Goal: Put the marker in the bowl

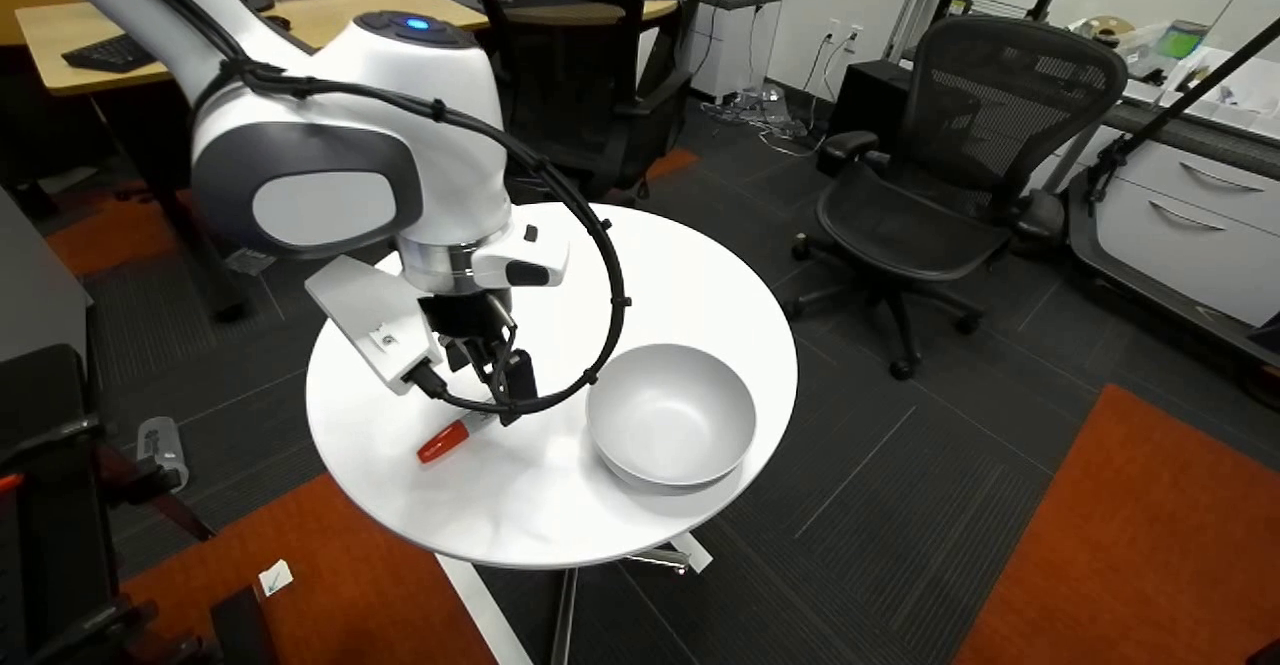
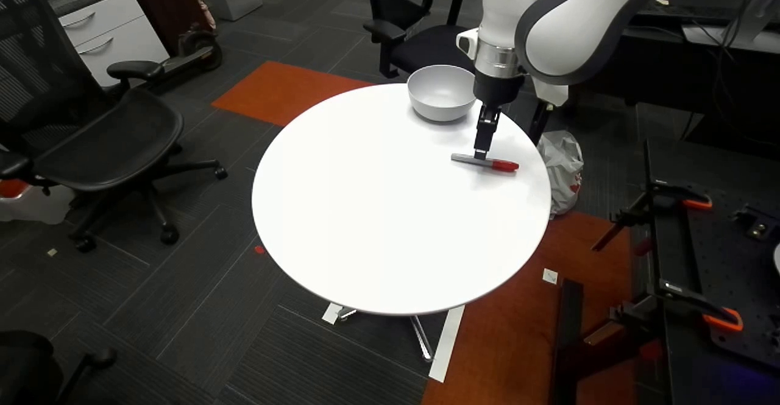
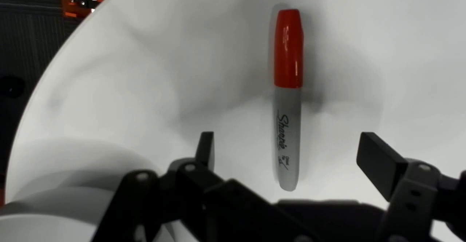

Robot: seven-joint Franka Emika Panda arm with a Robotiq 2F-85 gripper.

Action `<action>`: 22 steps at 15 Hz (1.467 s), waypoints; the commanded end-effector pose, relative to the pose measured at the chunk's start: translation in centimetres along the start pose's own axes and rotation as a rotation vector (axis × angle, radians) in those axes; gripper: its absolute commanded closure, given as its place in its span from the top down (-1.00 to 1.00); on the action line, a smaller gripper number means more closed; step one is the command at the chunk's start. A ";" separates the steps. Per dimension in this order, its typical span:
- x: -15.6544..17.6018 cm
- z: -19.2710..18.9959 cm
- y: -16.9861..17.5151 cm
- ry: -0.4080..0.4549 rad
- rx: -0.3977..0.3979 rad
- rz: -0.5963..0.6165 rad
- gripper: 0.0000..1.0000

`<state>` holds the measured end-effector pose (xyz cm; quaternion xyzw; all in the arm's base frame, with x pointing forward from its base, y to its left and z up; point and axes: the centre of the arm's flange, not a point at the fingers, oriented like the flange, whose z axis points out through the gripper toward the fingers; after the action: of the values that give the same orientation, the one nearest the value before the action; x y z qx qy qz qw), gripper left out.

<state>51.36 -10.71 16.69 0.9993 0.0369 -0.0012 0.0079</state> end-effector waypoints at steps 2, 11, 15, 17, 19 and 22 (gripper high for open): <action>1.0 1.7 1.2 -0.015 0.012 -0.017 1.00; 1.5 4.4 0.9 -0.052 0.013 -0.034 0.31; 1.9 4.3 0.9 -0.051 0.009 -0.036 -0.29; 2.1 4.2 0.9 -0.047 0.006 -0.036 -0.59; 2.1 4.0 0.8 -0.043 0.002 -0.037 -0.92; 2.0 3.2 -0.1 -0.036 -0.004 -0.047 -0.91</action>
<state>53.31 -11.44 12.95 0.9985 0.0511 -0.0163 0.0103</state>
